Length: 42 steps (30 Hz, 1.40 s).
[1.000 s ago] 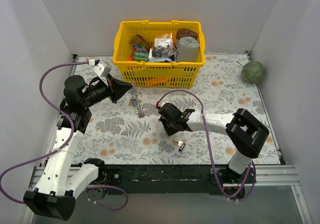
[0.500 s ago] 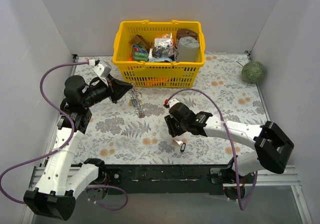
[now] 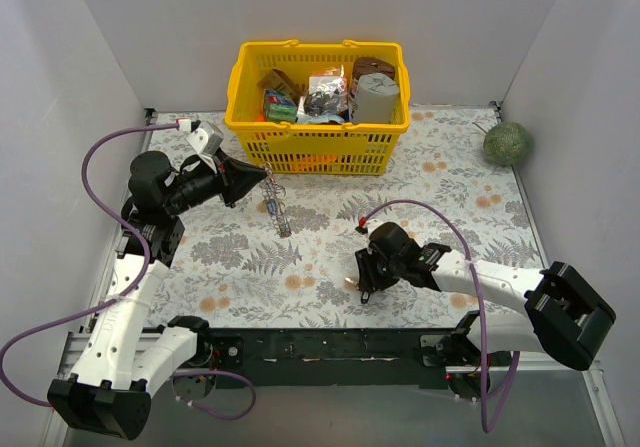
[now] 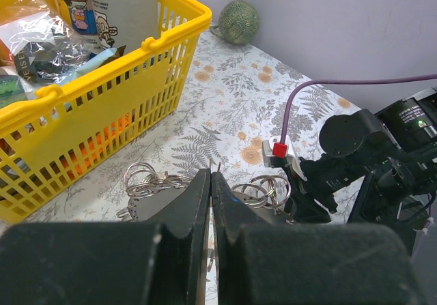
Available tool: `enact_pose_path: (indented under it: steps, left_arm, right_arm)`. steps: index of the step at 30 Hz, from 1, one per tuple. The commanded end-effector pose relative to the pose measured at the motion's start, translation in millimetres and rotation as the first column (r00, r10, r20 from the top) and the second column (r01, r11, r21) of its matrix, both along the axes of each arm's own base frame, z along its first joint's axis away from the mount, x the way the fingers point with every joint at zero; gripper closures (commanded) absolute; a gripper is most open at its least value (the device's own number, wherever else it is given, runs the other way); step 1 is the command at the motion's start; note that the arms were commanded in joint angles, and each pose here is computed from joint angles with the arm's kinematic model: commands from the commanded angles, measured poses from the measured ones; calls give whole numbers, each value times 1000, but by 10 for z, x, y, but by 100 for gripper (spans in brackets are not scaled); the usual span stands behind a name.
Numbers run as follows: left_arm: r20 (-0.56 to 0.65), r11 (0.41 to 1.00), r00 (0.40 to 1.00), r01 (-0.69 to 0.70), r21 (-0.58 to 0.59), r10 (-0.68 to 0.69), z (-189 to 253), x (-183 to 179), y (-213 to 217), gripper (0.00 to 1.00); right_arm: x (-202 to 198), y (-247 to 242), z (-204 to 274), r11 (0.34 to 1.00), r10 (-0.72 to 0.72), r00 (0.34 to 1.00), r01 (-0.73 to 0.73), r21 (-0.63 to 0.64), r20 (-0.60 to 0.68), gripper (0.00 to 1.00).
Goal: Put the keys on the keyring
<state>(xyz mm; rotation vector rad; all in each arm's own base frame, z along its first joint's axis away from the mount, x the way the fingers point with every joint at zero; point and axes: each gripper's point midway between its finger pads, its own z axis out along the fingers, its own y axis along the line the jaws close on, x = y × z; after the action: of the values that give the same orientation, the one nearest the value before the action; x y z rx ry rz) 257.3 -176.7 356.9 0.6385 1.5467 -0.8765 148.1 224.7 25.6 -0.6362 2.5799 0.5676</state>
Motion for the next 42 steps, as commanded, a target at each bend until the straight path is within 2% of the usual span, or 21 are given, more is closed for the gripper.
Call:
enact_pose_path:
  steps: [1, 5, 7, 11, 12, 18, 31, 35, 42]
  left_arm:
    - [61, 999, 998, 30, -18, -29, 151, -74, -33, 100]
    - [60, 999, 998, 32, -20, -30, 157, -74, -36, 100]
    - [63, 999, 998, 32, -20, -30, 169, -71, -37, 100]
    - [56, 999, 998, 30, -19, -29, 142, -63, -34, 100]
    - [58, 999, 998, 32, -20, -30, 152, -66, -38, 100]
    - [56, 999, 998, 32, -20, -30, 143, -69, -38, 100]
    - [47, 999, 998, 42, -19, -41, 102, -76, -49, 100]
    - [45, 998, 997, 57, -19, -57, 90, -91, -64, 100]
    - [21, 991, 992, 127, -31, -127, 5, -148, -137, 100]
  right_arm:
    - [25, 194, 101, 993, 55, 998, -57, 104, 31, 53]
    - [0, 169, 27, 994, 59, 998, -60, 96, 18, 59]
    - [-8, 161, 17, 994, 59, 998, -60, 95, 16, 68]
    - [-25, 136, 26, 993, 64, 998, -65, 94, 21, 77]
    - [-19, 127, 34, 994, 60, 998, -62, 92, 25, 84]
    - [50, 118, 172, 993, 47, 996, -55, 103, 76, 99]
    - [257, 245, 598, 985, 83, 976, -110, 129, 201, 99]
    - [297, 369, 871, 958, 165, 938, -226, 176, 306, 99]
    - [453, 536, 1571, 901, 198, 857, -350, 255, 476, 99]
